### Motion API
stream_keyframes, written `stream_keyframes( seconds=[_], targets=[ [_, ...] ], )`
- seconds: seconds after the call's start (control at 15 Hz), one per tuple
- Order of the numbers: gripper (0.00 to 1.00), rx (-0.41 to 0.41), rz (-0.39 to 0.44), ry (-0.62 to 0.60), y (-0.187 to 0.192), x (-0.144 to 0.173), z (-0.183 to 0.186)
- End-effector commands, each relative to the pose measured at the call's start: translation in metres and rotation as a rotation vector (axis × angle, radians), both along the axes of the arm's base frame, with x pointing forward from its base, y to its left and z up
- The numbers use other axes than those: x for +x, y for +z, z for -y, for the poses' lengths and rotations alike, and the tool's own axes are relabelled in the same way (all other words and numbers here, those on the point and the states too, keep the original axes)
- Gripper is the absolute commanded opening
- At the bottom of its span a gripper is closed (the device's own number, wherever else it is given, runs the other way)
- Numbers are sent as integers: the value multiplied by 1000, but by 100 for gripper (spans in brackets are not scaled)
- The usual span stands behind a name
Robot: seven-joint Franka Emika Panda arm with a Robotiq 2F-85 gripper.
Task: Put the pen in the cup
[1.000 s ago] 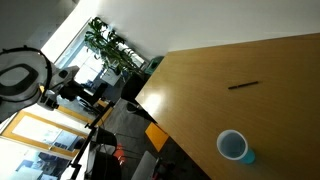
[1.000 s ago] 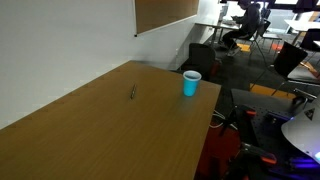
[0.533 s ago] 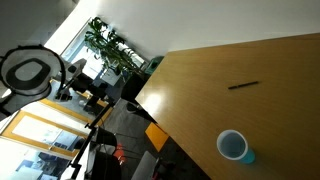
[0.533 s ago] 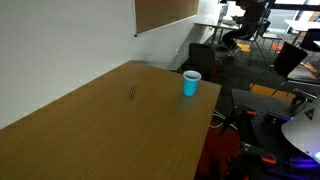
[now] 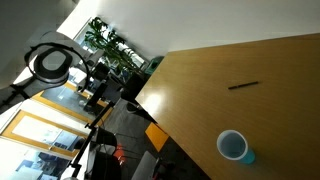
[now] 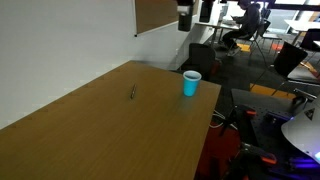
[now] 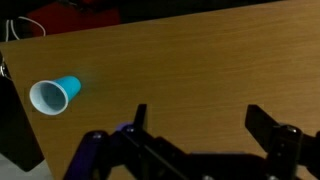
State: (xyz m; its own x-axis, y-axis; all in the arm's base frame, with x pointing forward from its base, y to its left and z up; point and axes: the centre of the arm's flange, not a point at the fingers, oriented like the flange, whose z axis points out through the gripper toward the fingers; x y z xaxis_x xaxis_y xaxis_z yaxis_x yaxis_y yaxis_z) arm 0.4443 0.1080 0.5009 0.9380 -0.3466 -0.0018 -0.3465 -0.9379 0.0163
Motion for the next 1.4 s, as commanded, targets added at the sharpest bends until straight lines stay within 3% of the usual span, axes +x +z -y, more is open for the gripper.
stream_keyframes(
  seconds=[0.0, 0.8, 0.87, 0.93, 1.33],
  targets=[
    [100, 68, 21, -187, -11, 38, 17],
    [100, 72, 103, -834, -61, 96, 92],
    [100, 88, 111, -857, -66, 98, 99],
    [100, 81, 88, -788, -62, 86, 92],
    [100, 56, 75, -814, -68, 90, 88]
  ],
)
